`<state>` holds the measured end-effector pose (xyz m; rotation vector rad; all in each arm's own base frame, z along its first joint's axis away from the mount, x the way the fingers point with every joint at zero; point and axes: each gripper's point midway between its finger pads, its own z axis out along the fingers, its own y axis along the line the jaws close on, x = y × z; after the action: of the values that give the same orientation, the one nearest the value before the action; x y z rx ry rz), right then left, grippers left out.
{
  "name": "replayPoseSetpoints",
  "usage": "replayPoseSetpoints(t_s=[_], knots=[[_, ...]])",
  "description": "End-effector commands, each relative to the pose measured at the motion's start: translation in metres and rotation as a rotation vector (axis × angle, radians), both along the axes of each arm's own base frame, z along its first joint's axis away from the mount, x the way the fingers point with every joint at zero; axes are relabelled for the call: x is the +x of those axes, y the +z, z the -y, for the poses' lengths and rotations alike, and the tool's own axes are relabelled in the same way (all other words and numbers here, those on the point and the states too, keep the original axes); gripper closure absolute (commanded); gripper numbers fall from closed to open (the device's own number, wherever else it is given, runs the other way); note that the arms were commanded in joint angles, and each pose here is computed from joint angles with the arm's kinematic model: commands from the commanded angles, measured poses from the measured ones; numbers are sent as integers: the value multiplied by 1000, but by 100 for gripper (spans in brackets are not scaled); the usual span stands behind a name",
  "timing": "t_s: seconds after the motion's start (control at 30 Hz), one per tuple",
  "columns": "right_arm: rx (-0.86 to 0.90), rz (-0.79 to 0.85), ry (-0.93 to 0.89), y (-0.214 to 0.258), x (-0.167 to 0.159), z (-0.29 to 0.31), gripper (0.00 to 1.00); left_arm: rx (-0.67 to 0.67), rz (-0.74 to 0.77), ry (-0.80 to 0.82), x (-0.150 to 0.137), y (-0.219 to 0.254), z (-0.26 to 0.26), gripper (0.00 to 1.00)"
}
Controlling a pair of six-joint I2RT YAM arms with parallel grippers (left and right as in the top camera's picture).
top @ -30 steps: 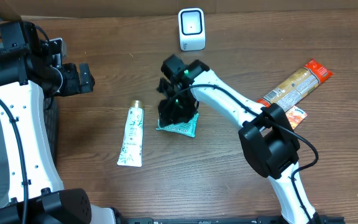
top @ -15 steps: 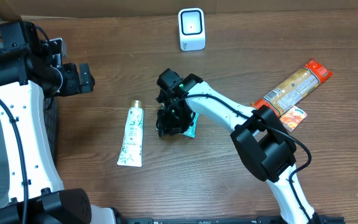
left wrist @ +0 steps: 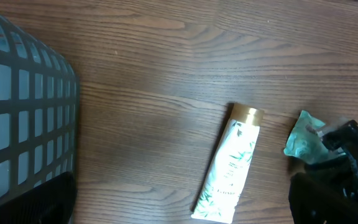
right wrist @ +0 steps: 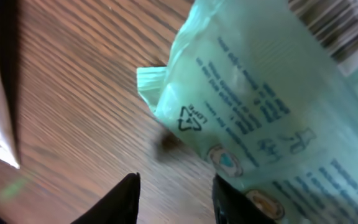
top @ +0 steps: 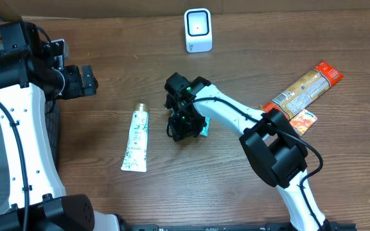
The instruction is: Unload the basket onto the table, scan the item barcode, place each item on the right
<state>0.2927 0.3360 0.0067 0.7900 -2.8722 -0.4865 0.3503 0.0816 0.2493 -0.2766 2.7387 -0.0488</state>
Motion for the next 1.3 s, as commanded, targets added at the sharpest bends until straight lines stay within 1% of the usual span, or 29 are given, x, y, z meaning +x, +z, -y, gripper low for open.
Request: replayPoseSetpoints(t_s=[0.0, 0.1, 0.17, 0.3, 0.43, 0.5, 0.57, 0.63, 0.67, 0.8, 0.97, 1.1, 1.27], knots=[[-145, 132, 86, -5, 27, 42, 57, 11, 20, -17, 2, 6, 0, 0], [-250, 184, 72, -4, 41, 65, 57, 11, 20, -17, 2, 6, 0, 0], [-272, 197, 90, 0, 48, 75, 57, 11, 20, -17, 2, 6, 0, 0], [-236, 219, 80, 19, 57, 71, 57, 11, 20, -17, 2, 6, 0, 0], [-136, 294, 62, 60, 72, 52, 59, 11, 20, -17, 2, 6, 0, 0], [-71, 323, 33, 79, 79, 38, 67, 11, 20, -17, 2, 6, 0, 0], [-18, 344, -4, 87, 86, 26, 76, 11, 20, -17, 2, 6, 0, 0], [-5, 356, -34, 86, 91, 22, 81, 11, 20, -17, 2, 6, 0, 0], [-2, 356, -49, 82, 92, 21, 82, 11, 20, -17, 2, 6, 0, 0], [-2, 341, -37, 66, 91, 13, 82, 11, 20, -17, 2, 6, 0, 0], [-15, 338, 64, 45, 81, -2, 82, 11, 20, -17, 2, 6, 0, 0], [-74, 367, 74, 33, 85, 2, 82, 11, 20, -17, 2, 6, 0, 0], [-70, 380, 119, 20, 88, 0, 82, 11, 20, -17, 2, 6, 0, 0]])
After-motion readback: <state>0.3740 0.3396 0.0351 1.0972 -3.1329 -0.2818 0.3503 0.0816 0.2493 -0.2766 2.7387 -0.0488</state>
